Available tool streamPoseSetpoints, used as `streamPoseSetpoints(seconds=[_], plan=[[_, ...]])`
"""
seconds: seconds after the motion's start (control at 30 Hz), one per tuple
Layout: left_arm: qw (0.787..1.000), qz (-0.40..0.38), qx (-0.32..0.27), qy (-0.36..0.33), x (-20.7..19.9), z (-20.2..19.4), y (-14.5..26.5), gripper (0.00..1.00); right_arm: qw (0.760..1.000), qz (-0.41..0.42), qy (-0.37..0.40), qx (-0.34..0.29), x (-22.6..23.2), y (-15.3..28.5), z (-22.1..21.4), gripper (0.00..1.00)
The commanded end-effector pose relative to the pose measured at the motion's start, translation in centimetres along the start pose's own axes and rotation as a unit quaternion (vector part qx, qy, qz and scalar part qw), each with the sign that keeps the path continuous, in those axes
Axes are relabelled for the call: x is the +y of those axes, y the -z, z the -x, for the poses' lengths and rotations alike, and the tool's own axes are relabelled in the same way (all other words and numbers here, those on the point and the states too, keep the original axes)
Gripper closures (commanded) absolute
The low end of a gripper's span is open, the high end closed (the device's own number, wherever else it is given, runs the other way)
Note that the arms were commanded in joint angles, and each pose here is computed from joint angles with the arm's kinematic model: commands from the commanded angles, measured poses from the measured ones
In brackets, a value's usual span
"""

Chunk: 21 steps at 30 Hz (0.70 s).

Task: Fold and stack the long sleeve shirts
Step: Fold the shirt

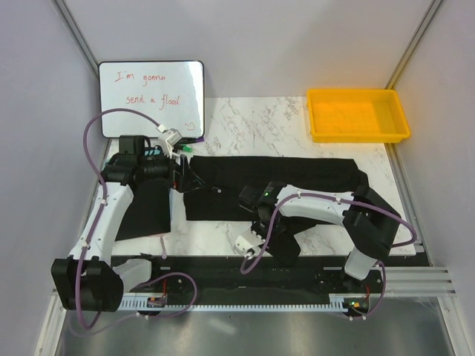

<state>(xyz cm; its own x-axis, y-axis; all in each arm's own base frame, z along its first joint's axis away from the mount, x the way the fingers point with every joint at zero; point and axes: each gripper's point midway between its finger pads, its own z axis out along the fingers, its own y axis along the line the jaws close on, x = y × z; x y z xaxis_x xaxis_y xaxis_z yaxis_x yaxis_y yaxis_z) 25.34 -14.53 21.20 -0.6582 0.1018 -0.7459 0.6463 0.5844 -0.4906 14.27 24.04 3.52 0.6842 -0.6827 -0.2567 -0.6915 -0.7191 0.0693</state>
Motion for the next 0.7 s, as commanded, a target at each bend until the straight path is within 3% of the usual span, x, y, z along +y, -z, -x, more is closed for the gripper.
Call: streamPoseSetpoints(seconds=[0.0,0.1,0.17,0.23,0.3,0.4,0.43,0.5,0.57,0.67], plan=[[0.988,0.083,-0.048,-0.122,0.8,4.3,2.6,0.01,1.0,-0.026,-0.004,-0.001,-0.8,1.6,0.6,1.0],[0.964,0.134,-0.088,-0.212,1.3,7.5,4.2,0.0,0.998,-0.062,-0.024,-0.019,-1.7,4.5,1.8,1.0],[0.954,0.181,-0.105,-0.213,2.0,9.1,5.5,0.0,0.992,-0.107,-0.048,-0.037,-3.0,7.5,1.9,1.0],[0.962,0.164,-0.084,-0.2,1.8,8.5,5.1,0.01,0.983,-0.146,-0.092,-0.064,-4.2,10.2,2.1,1.0],[0.974,0.08,-0.08,-0.197,-1.1,7.8,4.3,0.01,0.969,-0.181,-0.139,-0.092,-5.1,12.7,0.9,1.0],[0.982,0.015,-0.098,-0.16,-3.2,7.2,3.3,0.0,0.922,-0.267,-0.245,-0.138,-7.7,16.6,-2.1,1.0],[0.983,0.011,-0.106,-0.152,-3.4,7.2,3.3,0.0,0.895,-0.295,-0.297,-0.154,-8.0,18.1,-3.9,1.0],[0.982,0.002,-0.104,-0.157,-3.9,6.9,2.5,0.0,0.859,-0.354,-0.323,-0.178,-9.5,20.4,-5.7,1.0],[0.978,0.033,-0.107,-0.179,-3.3,7.8,1.9,0.0,0.799,-0.44,-0.354,-0.208,-10.9,24.7,-8.1,1.0],[0.977,0.026,-0.087,-0.192,-3.6,8.7,-0.2,0.0,0.756,-0.491,-0.366,-0.23,-12.2,27.9,-10.2,1.0]])
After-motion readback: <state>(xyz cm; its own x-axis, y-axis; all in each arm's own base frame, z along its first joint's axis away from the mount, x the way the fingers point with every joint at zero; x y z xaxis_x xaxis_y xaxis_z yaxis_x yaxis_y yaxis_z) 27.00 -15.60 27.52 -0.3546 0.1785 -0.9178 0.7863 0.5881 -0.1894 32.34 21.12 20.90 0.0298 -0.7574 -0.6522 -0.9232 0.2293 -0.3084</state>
